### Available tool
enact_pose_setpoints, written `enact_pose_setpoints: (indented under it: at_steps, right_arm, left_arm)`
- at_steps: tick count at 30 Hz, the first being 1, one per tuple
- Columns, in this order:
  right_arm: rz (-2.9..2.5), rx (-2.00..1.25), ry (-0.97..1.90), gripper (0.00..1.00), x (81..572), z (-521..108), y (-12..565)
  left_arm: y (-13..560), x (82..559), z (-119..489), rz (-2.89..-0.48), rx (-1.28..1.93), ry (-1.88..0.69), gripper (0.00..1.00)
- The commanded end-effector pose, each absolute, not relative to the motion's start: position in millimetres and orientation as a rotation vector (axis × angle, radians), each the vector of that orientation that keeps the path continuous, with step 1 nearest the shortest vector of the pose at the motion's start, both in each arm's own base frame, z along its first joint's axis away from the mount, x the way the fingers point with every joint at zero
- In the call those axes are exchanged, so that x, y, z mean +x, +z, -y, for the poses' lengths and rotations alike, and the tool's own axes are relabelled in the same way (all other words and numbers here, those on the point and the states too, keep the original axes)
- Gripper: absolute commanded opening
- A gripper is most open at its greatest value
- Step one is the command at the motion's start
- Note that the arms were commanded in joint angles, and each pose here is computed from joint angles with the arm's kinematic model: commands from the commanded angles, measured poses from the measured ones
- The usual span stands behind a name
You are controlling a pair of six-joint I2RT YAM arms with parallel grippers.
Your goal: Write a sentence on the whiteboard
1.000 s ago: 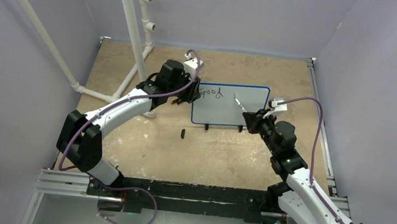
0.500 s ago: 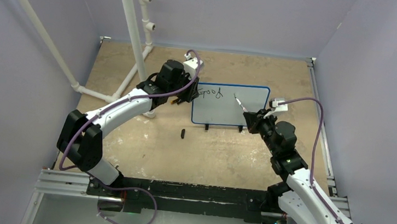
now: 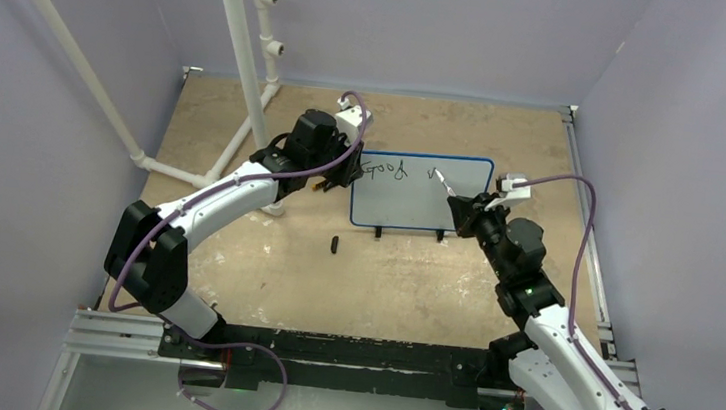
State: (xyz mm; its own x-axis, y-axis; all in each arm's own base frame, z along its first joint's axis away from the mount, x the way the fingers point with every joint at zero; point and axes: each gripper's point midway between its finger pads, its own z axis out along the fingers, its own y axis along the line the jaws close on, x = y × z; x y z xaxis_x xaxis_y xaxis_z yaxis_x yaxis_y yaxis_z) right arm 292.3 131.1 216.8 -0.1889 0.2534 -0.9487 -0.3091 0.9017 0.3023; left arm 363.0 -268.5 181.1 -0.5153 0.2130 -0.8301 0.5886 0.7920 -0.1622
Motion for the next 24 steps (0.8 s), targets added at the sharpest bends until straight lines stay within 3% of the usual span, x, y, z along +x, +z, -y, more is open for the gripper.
enact_pose_setpoints:
  at_steps: [1,24]
  right_arm:
    - [-1.610,-0.043,0.500,0.00,298,-131,245]
    - [-1.653,0.028,0.493,0.00,288,-121,229]
  left_arm:
    - [173,368,263,-2.103,0.600,-0.496,0.21]
    - [171,370,261,-2.112,0.589,-0.476,0.13]
